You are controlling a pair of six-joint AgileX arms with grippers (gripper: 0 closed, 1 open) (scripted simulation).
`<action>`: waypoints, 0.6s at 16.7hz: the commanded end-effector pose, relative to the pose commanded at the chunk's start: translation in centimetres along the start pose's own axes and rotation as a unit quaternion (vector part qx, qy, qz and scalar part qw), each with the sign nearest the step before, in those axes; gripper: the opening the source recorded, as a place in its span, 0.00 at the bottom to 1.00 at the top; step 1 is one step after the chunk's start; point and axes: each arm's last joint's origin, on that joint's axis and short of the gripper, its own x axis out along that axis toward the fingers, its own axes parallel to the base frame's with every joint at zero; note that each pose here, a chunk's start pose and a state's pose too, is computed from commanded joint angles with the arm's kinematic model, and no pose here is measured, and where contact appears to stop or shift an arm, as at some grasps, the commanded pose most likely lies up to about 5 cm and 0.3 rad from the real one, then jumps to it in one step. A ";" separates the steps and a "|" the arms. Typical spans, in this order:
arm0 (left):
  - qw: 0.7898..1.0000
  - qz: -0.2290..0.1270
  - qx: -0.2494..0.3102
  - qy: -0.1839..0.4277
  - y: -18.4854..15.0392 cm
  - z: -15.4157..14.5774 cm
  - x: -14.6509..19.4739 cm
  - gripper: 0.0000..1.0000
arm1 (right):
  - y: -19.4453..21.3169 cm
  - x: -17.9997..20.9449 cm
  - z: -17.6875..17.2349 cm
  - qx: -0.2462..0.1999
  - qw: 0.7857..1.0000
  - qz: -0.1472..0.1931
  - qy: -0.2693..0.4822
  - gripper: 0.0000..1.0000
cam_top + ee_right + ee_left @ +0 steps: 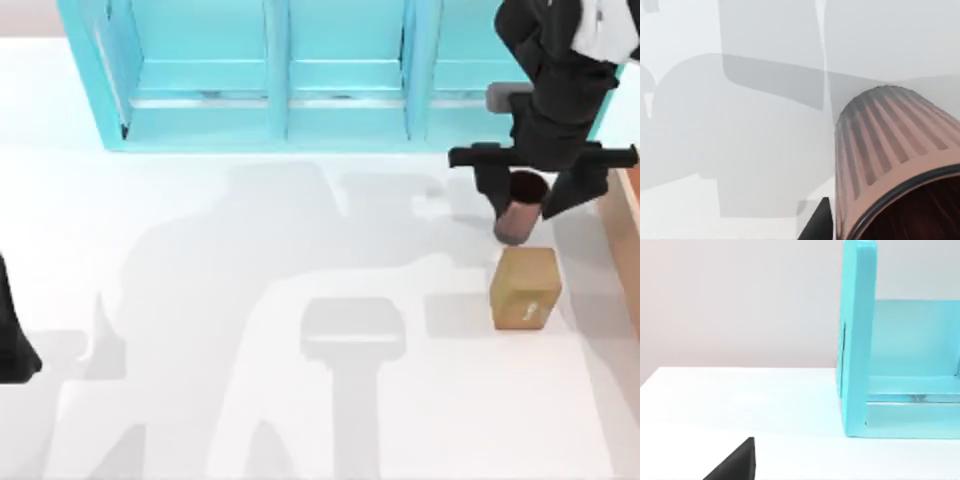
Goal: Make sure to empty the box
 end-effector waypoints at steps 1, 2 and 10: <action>1.000 0.000 0.000 0.000 0.0 0.0 0.0 1.00 | 0.0 0.0 0.0 0.000 1.000 0.000 0.000 0.45; 1.000 0.000 0.000 0.000 0.0 0.0 0.0 1.00 | 0.0 0.0 0.0 0.000 1.000 0.000 0.000 0.53; 1.000 0.000 0.000 0.000 0.0 0.0 0.0 1.00 | 0.0 0.0 0.0 0.000 1.000 0.000 0.000 1.00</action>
